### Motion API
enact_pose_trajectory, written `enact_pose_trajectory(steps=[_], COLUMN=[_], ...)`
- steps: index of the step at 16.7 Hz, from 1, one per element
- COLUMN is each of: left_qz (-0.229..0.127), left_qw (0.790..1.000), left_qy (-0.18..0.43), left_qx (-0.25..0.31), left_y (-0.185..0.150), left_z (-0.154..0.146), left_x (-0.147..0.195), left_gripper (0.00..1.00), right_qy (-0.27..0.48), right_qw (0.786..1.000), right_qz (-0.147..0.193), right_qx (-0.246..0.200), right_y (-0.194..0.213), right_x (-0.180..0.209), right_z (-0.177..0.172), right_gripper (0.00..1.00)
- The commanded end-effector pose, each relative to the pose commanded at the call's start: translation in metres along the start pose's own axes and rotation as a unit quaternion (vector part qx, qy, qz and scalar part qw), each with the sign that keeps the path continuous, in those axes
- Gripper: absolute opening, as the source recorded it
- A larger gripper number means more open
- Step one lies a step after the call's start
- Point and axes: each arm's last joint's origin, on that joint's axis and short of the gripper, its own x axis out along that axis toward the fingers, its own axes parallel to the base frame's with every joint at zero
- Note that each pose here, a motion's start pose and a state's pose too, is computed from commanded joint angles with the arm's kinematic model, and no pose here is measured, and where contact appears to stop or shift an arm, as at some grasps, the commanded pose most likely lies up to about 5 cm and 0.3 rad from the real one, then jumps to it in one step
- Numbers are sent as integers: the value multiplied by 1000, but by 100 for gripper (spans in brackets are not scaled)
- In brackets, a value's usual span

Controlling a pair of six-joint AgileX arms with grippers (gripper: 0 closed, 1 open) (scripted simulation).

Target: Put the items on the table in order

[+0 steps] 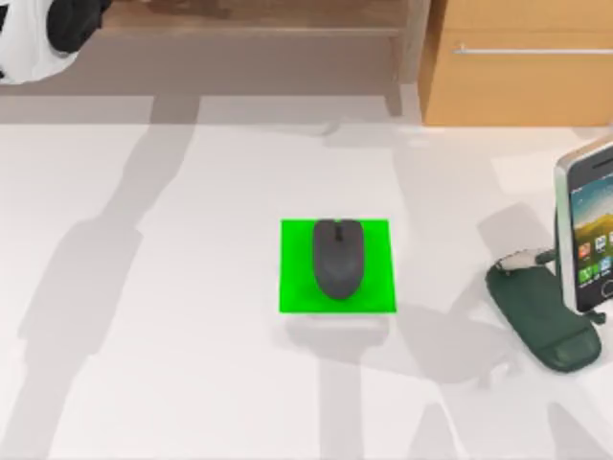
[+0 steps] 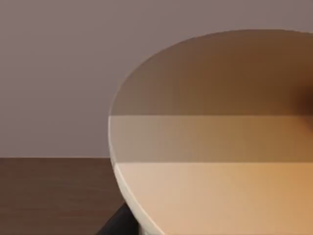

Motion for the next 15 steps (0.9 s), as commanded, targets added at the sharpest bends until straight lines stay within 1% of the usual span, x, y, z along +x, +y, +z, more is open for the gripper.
enact_pose_trajectory(steps=[3,7,15], left_qz=[7,9,7], left_qw=[1000,1000,1000], left_qy=[10,9,10], left_qx=[1,2,1], left_y=[-2,1,-2], left_z=[2,3,2], left_x=[3,3,3], left_gripper=[0,0,0], right_qy=[0,0,0], right_qw=[1000,1000,1000], right_qz=[0,0,0], right_qx=[0,0,0], right_y=[0,0,0], right_x=[0,0,0], right_z=[0,0,0], right_gripper=[100,100,100])
